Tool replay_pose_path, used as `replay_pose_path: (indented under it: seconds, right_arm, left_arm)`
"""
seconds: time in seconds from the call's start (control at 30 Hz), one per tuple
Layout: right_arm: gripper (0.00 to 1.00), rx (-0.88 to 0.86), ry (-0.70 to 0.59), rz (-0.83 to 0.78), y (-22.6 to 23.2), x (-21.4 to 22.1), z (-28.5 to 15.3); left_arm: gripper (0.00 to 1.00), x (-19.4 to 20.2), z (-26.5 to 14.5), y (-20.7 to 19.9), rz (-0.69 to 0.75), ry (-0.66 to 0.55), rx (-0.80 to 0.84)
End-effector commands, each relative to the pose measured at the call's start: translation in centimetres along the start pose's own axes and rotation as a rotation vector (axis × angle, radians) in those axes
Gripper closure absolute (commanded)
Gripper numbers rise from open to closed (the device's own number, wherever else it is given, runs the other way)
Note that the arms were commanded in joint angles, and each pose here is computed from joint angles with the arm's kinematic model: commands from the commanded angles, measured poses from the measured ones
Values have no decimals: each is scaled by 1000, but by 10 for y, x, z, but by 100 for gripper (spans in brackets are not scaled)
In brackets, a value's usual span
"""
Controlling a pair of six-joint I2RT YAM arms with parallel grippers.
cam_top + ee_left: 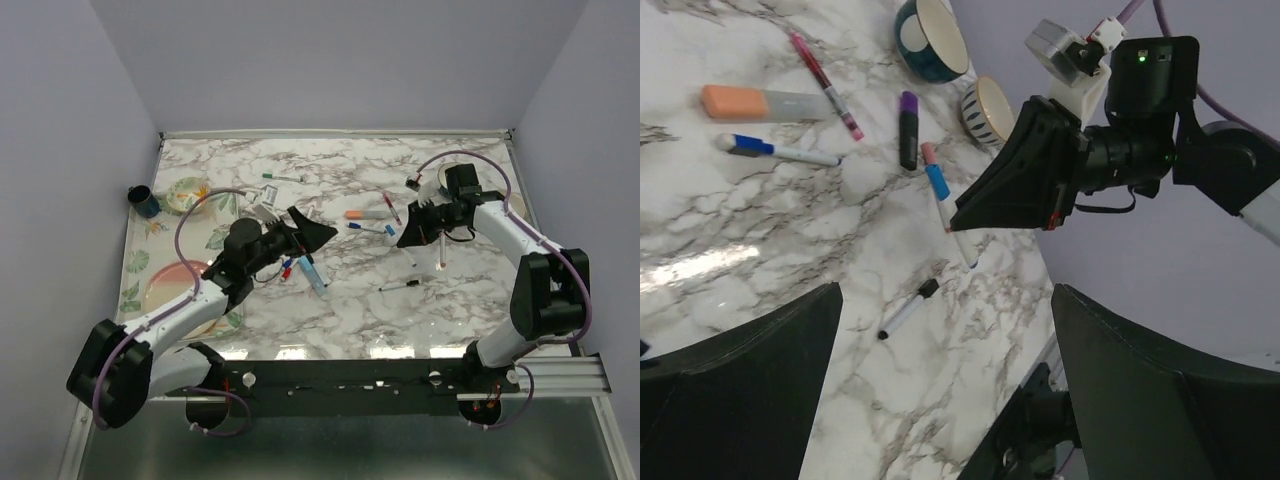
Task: Open the pen caps
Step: Pass the pen from the right arm to the left
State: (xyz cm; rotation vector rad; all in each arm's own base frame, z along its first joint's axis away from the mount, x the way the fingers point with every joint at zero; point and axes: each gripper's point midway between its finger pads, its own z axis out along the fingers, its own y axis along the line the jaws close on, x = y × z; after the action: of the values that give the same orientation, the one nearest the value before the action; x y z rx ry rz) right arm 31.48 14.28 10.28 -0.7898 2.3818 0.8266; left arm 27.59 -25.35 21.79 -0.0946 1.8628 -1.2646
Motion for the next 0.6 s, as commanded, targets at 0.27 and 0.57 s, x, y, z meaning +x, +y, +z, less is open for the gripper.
replay_pose_path:
  seconds: [0.27,0.57]
  right_arm:
    - [99,-409,-125,3,78,-18,-19]
    - [99,-429,-131,-2,83,-19,-22]
  left_arm:
    - [26,19,90,-43,-223,-108,53]
    - [39,51,131,-37,-240,-44,-37]
